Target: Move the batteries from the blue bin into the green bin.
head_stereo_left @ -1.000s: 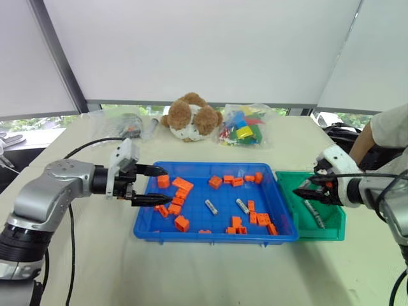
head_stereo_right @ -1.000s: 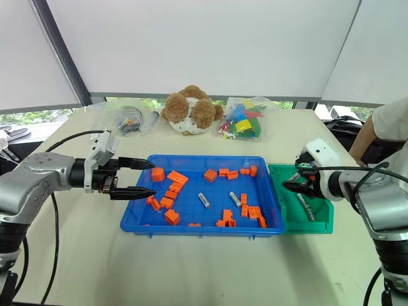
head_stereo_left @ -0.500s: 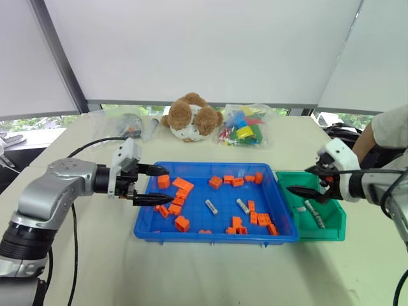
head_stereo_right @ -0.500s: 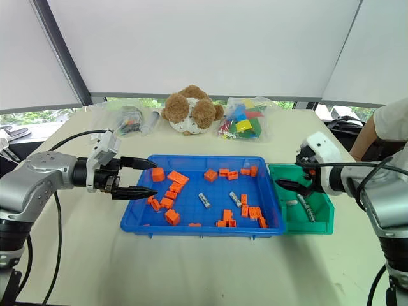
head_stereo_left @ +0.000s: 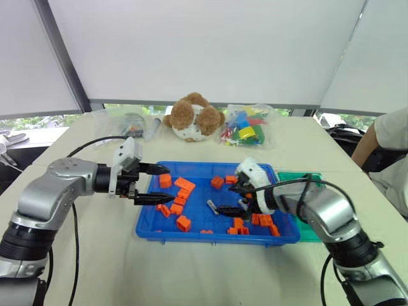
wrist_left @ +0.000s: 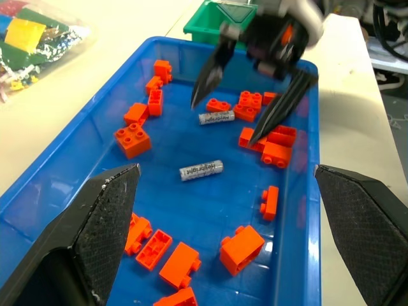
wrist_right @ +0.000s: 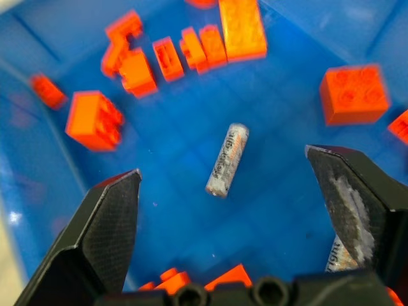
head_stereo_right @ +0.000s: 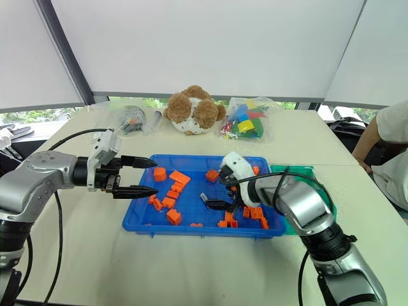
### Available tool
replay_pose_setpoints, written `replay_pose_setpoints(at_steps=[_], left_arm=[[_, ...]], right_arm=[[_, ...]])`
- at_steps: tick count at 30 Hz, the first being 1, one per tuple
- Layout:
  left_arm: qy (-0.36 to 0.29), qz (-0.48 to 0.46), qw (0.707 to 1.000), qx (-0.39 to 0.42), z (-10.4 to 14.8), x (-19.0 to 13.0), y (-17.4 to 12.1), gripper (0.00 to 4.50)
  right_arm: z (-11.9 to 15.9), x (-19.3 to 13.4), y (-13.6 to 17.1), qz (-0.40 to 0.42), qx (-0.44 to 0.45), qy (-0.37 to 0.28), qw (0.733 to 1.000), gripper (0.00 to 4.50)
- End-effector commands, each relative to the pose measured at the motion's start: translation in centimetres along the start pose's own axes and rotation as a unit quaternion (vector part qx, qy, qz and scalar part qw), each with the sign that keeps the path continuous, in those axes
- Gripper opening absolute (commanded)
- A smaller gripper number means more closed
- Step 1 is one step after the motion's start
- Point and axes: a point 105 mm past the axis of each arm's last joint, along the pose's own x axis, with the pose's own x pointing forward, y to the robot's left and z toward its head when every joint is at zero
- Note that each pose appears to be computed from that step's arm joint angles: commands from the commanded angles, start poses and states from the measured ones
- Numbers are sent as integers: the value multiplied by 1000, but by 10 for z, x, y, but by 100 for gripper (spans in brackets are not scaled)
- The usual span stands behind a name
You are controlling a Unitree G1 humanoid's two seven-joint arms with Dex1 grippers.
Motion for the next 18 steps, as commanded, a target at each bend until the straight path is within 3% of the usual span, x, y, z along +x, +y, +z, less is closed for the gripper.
replay_pose_setpoints(at_steps=[1,15,18], left_arm=[[-7,9,1000,18,9,-5,-2,450],[-12,10,1000,19,11,-4,-3,450],[-13,7,1000,18,11,-3,-4,450]], right_arm=[[6,7,0,-6,-5,-14,1000,447],[-6,39,2,-19,-2,26,999,447],[-6,43,3,-18,-4,32,999,362]])
